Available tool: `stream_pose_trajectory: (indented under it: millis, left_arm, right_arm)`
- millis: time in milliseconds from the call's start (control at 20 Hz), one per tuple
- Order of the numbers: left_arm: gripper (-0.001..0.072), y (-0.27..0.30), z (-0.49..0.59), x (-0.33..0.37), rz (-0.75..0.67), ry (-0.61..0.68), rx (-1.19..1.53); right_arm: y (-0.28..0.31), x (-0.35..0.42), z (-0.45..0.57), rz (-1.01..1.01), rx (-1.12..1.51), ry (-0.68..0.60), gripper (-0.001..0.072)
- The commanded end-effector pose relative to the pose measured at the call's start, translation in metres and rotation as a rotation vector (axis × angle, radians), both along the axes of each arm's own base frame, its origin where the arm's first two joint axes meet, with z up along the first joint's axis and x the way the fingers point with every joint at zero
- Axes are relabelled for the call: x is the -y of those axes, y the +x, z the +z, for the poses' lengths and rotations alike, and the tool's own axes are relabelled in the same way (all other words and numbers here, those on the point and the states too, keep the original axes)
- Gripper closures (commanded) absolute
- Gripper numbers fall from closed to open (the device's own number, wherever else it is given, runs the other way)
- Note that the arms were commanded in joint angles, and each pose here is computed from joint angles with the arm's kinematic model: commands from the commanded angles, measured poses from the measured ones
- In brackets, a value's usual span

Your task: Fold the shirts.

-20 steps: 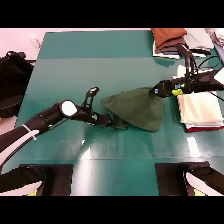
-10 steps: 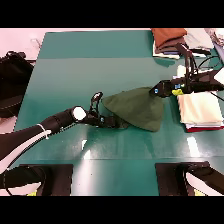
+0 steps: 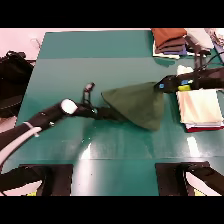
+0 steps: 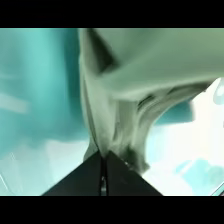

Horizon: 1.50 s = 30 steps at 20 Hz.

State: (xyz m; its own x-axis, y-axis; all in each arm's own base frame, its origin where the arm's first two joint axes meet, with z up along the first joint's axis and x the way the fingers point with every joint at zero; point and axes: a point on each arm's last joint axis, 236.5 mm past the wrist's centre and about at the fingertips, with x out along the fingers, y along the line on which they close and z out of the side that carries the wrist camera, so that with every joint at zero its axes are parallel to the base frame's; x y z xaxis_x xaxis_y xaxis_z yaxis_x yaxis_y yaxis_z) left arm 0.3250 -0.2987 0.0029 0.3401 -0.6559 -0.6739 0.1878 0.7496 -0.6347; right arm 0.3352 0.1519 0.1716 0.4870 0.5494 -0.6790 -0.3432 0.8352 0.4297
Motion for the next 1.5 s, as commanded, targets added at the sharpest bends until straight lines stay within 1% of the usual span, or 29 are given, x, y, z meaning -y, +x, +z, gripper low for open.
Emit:
stream_pose_trajectory:
  millis: [0, 100, 250, 350, 450, 650, 750, 850, 950, 1000, 1150, 1300, 1350, 1400, 1450]
  left_arm:
    - [0.0683, 0.046, 0.094, -0.079, 0.109, 0.048, 0.261]
    - [0.0683, 0.060, 0.176, -0.131, 0.201, 0.076, 0.456]
    - [0.0683, 0.047, 0.278, -0.181, 0.280, 0.146, 0.686]
    - [0.0682, 0.031, 0.333, -0.192, 0.291, 0.183, 0.811]
    - [0.0683, 0.014, 0.388, -0.198, 0.309, 0.186, 0.929]
    - [0.0682, -0.040, 0.488, -0.203, 0.324, 0.152, 1.134]
    - [0.0682, -0.064, 0.516, -0.203, 0.311, 0.154, 1.199]
    - [0.0683, -0.070, 0.508, -0.199, 0.276, 0.163, 1.161]
    - [0.0682, -0.059, 0.466, -0.188, 0.196, 0.194, 1.015]
    - [0.0683, -0.051, 0.439, -0.182, 0.152, 0.211, 0.926]
    - [0.0682, -0.031, 0.335, -0.175, 0.036, 0.292, 0.612]
    - [0.0682, -0.023, 0.234, -0.175, -0.033, 0.341, 0.369]
    - [0.0682, -0.022, 0.204, -0.175, -0.048, 0.353, 0.312]
    - [0.0682, -0.022, 0.178, -0.176, -0.056, 0.360, 0.264]
    - [0.0682, -0.022, 0.154, -0.179, -0.051, 0.370, 0.224]
  right_arm:
    - [0.002, 0.035, 0.056, -0.072, 0.135, -0.039, 0.0692]
    - [-0.006, 0.055, 0.089, -0.110, 0.194, -0.062, 0.0692]
    - [-0.019, 0.070, 0.117, -0.120, 0.239, -0.099, 0.0692]
    - [-0.025, 0.075, 0.130, -0.122, 0.257, -0.113, 0.0691]
    - [-0.031, 0.077, 0.148, -0.126, 0.296, -0.122, 0.0692]
    - [-0.050, 0.073, 0.198, -0.114, 0.418, -0.143, 0.0692]
    - [-0.059, 0.071, 0.215, -0.108, 0.458, -0.150, 0.0692]
    - [-0.060, 0.067, 0.215, -0.109, 0.444, -0.123, 0.0692]
    - [-0.054, 0.053, 0.187, -0.063, 0.338, -0.096, 0.0692]
    - [-0.050, 0.043, 0.163, -0.035, 0.246, -0.078, 0.0692]
    - [-0.045, 0.003, 0.077, 0.120, -0.019, -0.079, 0.0692]
    - [-0.044, -0.040, -0.015, 0.231, -0.242, -0.097, 0.0690]
    - [-0.038, -0.051, -0.040, 0.238, -0.277, -0.097, 0.0671]
    - [-0.028, -0.058, -0.057, 0.229, -0.288, -0.094, 0.0505]
    - [-0.015, -0.060, -0.070, 0.209, -0.295, -0.090, 0.0368]
